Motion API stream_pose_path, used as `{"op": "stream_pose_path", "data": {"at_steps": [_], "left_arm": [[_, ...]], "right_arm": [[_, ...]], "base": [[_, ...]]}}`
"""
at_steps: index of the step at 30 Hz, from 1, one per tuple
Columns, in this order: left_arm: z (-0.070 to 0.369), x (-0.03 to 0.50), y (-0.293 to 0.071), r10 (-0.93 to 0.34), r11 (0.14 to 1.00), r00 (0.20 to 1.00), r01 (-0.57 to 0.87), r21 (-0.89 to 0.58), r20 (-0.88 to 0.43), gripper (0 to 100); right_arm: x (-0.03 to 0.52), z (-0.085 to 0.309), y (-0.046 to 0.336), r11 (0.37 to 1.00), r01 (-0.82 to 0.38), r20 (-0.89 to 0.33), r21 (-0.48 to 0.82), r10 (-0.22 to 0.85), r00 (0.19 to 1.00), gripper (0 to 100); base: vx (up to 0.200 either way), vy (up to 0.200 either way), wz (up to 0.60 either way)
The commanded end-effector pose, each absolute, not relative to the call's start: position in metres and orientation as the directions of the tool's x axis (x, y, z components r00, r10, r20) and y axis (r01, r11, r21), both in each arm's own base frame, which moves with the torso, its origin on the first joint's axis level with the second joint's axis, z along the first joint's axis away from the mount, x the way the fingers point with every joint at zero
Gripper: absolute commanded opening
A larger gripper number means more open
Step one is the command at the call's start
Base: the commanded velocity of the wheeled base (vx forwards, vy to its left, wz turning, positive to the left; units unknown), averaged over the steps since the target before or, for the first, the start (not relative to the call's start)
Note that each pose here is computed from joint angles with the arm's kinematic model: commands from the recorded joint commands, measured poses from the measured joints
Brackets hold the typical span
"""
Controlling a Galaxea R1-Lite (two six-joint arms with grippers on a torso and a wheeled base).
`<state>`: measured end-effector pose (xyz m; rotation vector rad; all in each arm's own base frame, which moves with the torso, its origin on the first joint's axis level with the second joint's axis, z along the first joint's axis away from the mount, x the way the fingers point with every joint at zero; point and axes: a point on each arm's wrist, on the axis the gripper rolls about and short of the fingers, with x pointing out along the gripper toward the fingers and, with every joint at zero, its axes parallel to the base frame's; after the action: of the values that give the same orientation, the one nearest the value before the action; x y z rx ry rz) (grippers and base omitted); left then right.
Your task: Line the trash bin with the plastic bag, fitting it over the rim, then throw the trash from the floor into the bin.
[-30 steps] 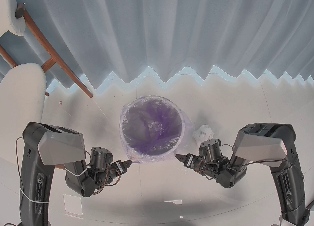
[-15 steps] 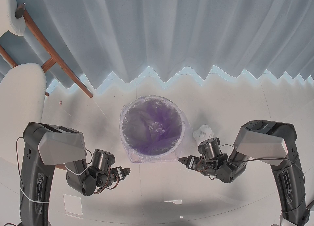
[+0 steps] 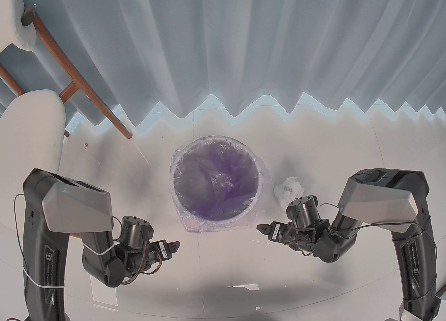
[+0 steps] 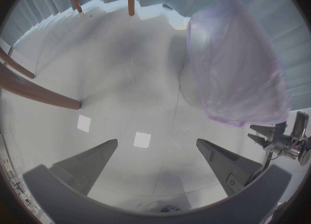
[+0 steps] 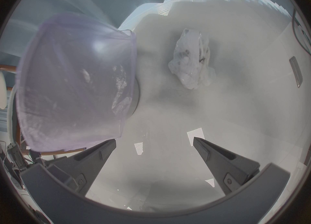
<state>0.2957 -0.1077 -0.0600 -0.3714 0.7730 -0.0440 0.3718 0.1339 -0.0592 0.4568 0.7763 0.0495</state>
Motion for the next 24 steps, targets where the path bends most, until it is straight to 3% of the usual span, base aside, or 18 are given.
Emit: {"op": "stream_pose_path", "data": {"at_steps": [1,6,12,17,19,23,24], "left_arm": [[-0.007,0.264,-0.092,-0.2,0.912,0.804,-0.056,-0.406,-0.56,100],[0.018,0.234,-0.08,-0.262,0.884,0.823,-0.005,-0.467,-0.505,100],[0.037,0.212,-0.067,-0.342,0.804,0.834,0.021,-0.595,-0.433,100],[0.046,0.212,-0.067,-0.366,0.757,0.843,0.023,-0.653,-0.395,100],[0.056,0.215,-0.068,-0.405,0.696,0.849,0.044,-0.717,-0.341,100],[0.065,0.219,-0.069,-0.412,0.617,0.863,0.028,-0.786,-0.293,100],[0.074,0.216,-0.071,-0.424,0.539,0.868,0.015,-0.842,-0.257,100]], "right_arm": [[0.342,-0.021,0.124,0.892,0.077,-0.606,0.446,0.237,0.759,100],[0.319,-0.003,0.114,0.877,0.055,-0.557,0.477,0.253,0.791,100],[0.293,0.021,0.107,0.825,-0.066,-0.411,0.561,0.347,0.843,100],[0.281,0.022,0.121,0.806,-0.113,-0.387,0.581,0.395,0.833,100],[0.284,0.027,0.129,0.763,-0.122,-0.337,0.635,0.416,0.845,100],[0.294,0.024,0.133,0.762,-0.118,-0.334,0.637,0.411,0.848,100],[0.306,0.024,0.137,0.777,-0.1,-0.328,0.621,0.374,0.867,100]], "base": [[0.0,0.0,0.0],[0.0,0.0,0.0],[0.0,0.0,0.0],[0.0,0.0,0.0],[0.0,0.0,0.0],[0.0,0.0,0.0],[0.0,0.0,0.0]]}}
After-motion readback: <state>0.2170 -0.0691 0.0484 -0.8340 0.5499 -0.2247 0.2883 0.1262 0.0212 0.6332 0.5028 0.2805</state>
